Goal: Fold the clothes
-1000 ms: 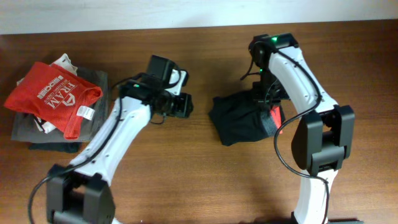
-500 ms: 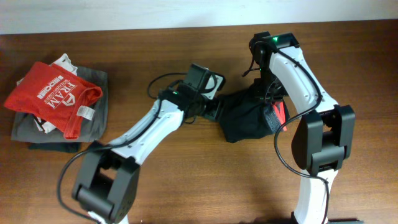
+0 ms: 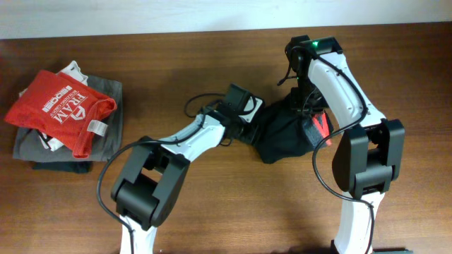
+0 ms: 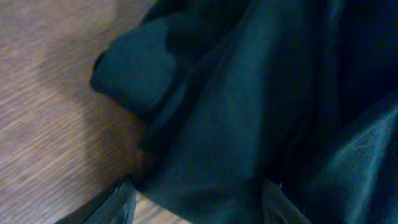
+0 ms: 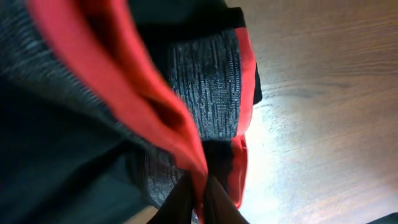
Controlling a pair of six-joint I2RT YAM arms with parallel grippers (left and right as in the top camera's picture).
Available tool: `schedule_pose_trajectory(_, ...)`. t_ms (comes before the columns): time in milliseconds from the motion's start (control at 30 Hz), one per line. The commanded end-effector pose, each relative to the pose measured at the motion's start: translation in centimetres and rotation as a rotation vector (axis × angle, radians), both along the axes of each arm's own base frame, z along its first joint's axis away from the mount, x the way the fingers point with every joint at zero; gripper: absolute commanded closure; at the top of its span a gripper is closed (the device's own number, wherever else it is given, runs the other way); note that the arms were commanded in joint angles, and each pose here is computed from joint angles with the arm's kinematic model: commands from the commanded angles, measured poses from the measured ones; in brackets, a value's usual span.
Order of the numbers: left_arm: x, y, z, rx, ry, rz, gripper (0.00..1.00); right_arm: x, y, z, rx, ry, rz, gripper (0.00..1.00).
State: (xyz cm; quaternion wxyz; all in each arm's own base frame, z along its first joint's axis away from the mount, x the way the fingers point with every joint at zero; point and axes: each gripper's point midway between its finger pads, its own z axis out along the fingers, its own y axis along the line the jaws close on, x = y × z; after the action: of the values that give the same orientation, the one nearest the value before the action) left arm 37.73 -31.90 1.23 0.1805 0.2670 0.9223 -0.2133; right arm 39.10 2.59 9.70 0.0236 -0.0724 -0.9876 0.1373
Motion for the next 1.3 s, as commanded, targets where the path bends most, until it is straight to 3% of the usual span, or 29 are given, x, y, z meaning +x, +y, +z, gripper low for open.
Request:
schedule_pose_trajectory(0,-2.0,-0.3,-2.2,0.032,0.065,-0.047,0.36,0.8,-2.1,0.4,-0.08,-0.039,-0.027,0.85)
schedule_pose_trajectory(333,-3.1,0.2,-2.5,0.055,0.12,-0.032,0.36,1.7,-5.5,0.1,-0.064,-0.076,-0.11,0.85)
schedule_pose_trajectory(533,-2.9,0.5,0.0,0.054,0.083,-0.027,0.36,0.9,-3.2,-0.6,0.116,-0.002,0.013,0.85)
schedule_pose_trajectory(733,1.3,3.3,9.3,0.083,-0.209,0.071,0.23,-0.3,-1.8,-0.2,0.205,0.05,0.056,0.85)
schedule_pose_trajectory(900,5.5,4.3,15.1,-0.119,-0.339,0.103,0.21,-1.5,-0.7,1.9,0.27,0.048,0.083,0.85)
schedule_pose_trajectory(1067,7.1,4.3,14.1,-0.209,-0.321,0.079,0.21,-2.6,0.5,2.7,0.344,0.07,0.094,0.85)
schedule_pose_trajectory(1267,7.8,1.4,9.3,-0.299,-0.266,-0.007,0.21,-4.4,1.5,0.9,0.408,0.145,0.067,0.85)
